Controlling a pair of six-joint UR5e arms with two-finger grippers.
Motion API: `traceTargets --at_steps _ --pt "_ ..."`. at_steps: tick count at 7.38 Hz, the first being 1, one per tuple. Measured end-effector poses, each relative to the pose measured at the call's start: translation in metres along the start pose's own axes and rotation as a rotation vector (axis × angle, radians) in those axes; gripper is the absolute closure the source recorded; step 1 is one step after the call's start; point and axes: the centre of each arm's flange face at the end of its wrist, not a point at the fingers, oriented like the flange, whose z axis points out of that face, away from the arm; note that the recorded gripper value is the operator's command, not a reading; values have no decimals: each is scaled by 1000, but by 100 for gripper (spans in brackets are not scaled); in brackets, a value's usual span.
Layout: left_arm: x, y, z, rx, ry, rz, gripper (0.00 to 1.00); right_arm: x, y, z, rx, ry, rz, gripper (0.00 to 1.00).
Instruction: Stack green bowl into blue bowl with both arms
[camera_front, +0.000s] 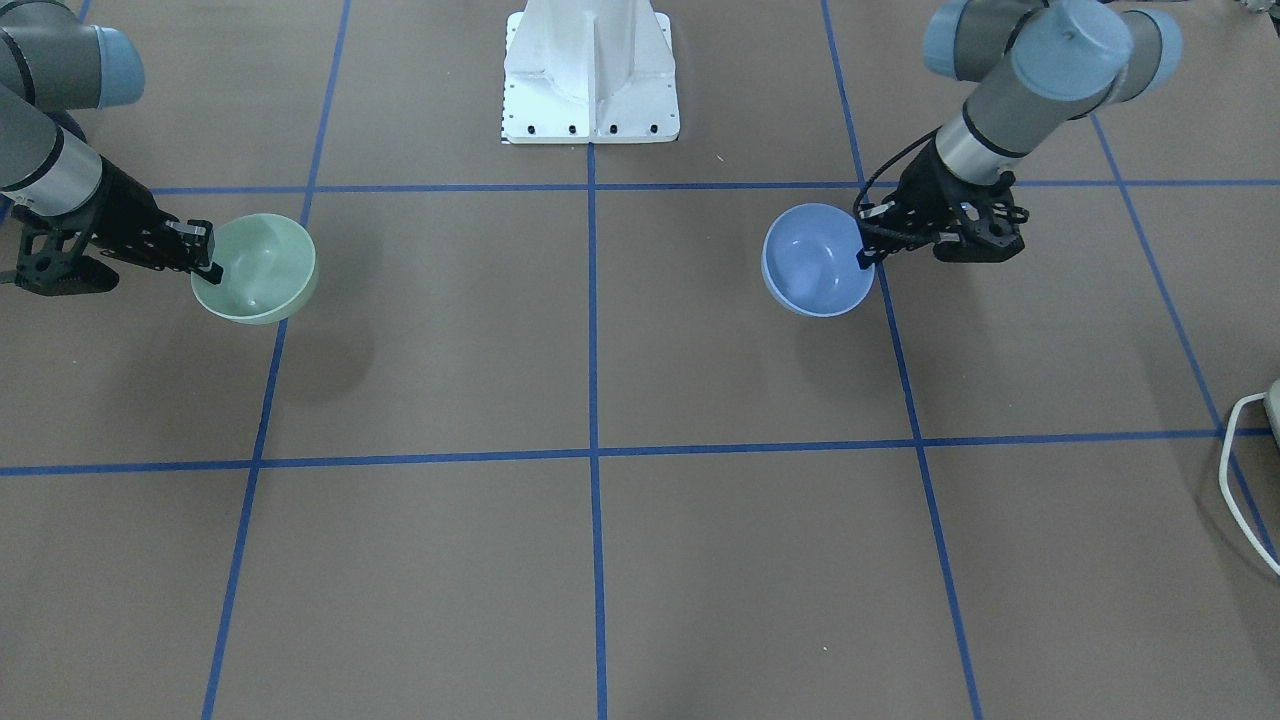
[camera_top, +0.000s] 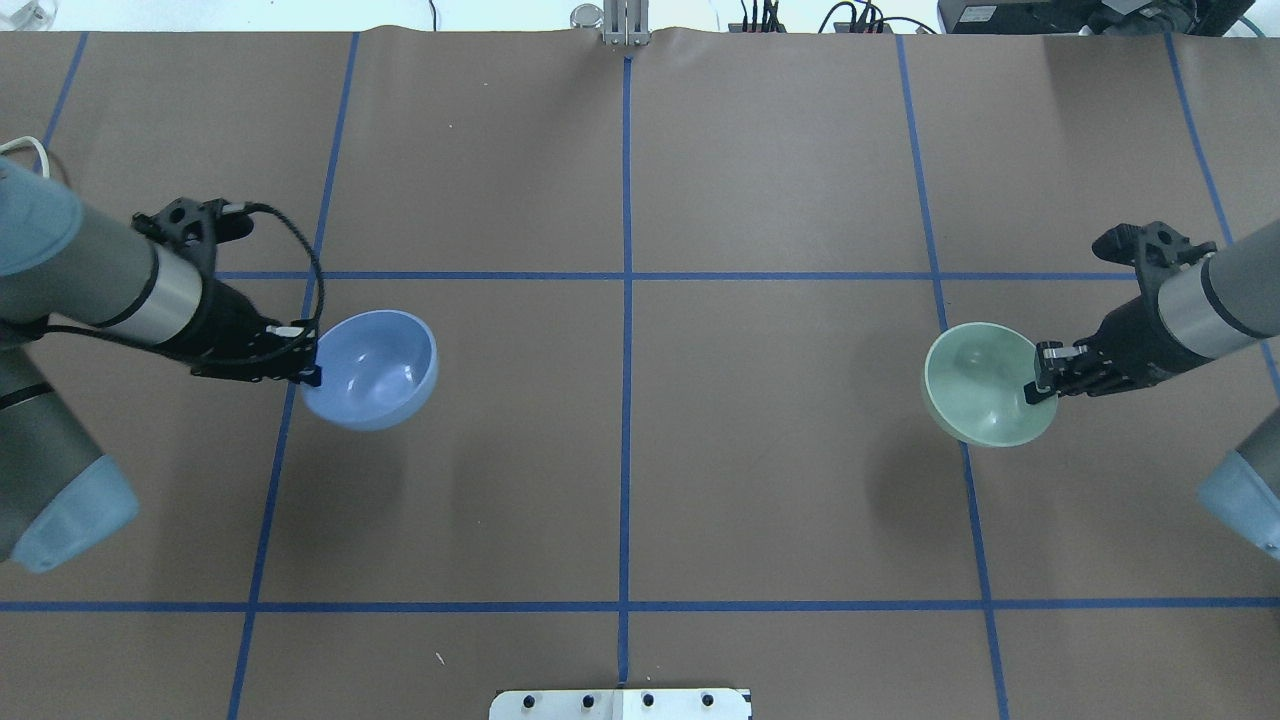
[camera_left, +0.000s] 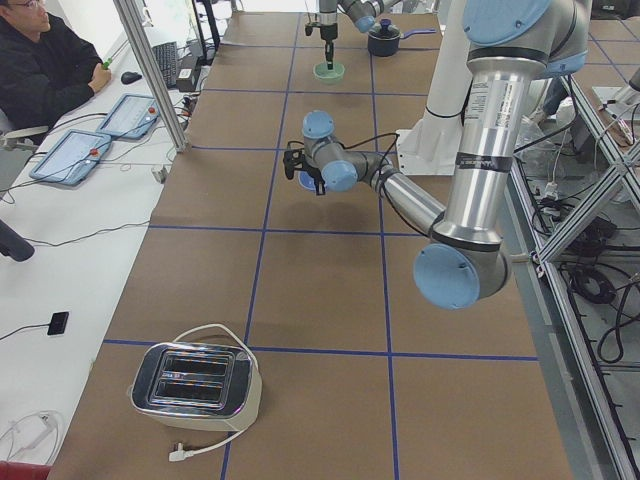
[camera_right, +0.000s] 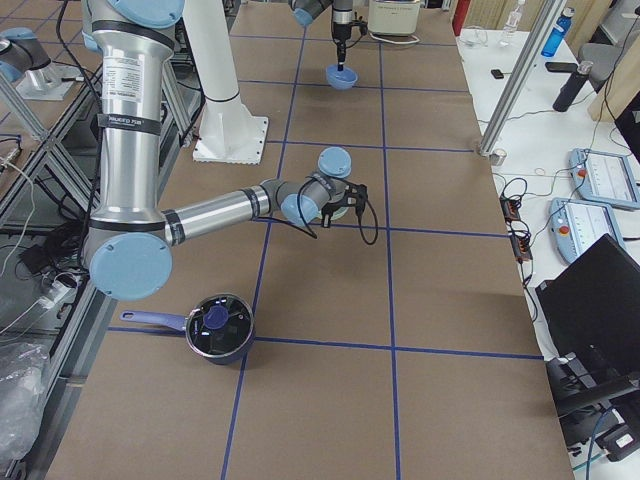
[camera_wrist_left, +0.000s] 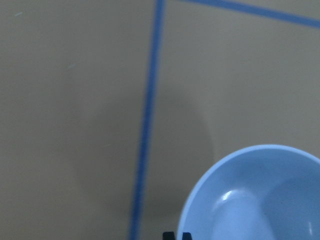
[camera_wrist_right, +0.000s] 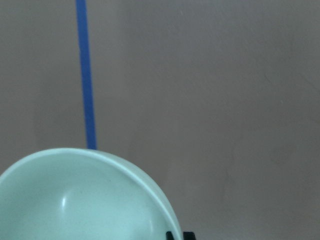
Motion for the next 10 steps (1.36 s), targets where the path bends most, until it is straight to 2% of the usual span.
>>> traceTargets --at_steps 1,4,7,10 --pt "52 -3 1 11 -10 -38 100 -31 -19 -15 14 -10 7 100" --pt "165 19 56 38 -54 -89 100 -123 -54 -46 38 -29 35 100" --pt "214 49 106 63 -86 -91 100 -181 -61 -60 35 -35 64 100" --pt "222 65 136 95 -72 -84 100 -191 -62 -62 33 -37 70 100"
